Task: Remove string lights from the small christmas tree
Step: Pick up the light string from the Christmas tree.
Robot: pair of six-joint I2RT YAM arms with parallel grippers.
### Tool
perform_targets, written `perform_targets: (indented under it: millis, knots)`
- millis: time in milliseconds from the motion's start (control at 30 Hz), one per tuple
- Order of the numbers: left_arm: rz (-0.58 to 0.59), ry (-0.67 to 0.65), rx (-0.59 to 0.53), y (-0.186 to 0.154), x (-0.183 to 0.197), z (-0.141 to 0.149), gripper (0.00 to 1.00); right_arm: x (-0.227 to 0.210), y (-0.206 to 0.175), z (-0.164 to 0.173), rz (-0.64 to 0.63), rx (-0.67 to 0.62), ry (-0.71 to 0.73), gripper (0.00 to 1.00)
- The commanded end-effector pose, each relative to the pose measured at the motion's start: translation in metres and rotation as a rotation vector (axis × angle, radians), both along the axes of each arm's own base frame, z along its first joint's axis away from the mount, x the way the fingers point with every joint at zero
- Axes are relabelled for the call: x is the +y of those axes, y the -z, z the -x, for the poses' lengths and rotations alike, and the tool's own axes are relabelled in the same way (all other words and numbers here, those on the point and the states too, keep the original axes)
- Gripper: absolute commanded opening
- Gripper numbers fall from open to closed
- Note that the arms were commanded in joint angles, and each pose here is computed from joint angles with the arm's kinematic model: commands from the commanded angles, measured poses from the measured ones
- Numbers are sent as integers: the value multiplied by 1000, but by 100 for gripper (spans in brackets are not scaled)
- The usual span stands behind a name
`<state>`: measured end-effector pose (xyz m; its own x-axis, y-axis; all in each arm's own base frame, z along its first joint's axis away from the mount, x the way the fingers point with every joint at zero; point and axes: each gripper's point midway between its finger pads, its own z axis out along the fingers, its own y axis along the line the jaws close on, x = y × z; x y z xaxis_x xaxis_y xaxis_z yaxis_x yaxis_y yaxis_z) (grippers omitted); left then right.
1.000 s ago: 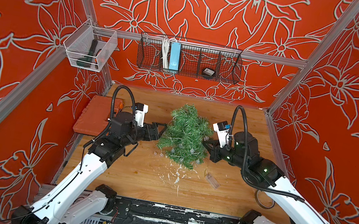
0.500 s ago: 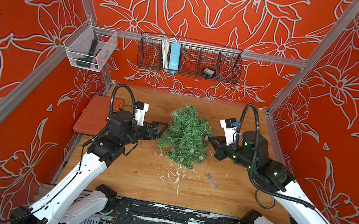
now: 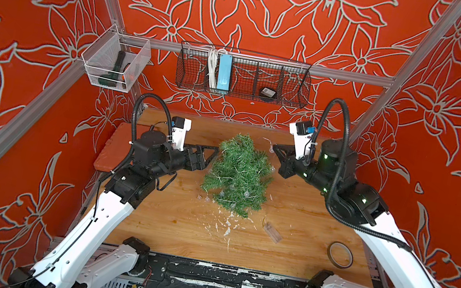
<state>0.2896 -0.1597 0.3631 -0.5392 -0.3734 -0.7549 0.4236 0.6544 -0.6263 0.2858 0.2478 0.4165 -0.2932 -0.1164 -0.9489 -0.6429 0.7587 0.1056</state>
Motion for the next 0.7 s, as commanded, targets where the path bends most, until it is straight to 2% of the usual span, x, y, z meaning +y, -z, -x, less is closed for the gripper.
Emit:
perform_targets:
  millis: [0,133,300,400,667]
  knots:
    - [-30,21,-54,-16,-3,0,90,1,-19,-15,29,-52,6,0]
    - [-47,2,-108,-33,-1,-9,95,20,-37,-32,12,-76,-42,0]
    - [-69,21,-106,-38,-10,-29,98,46,-63,-39,-19,-117,-135,0]
    - [-60,50,-129,-47,-16,-35,98,58,-80,-41,-43,-143,-187,0]
    - [-68,37,-144,-62,-25,-68,98,86,-97,-51,-87,-144,-271,0]
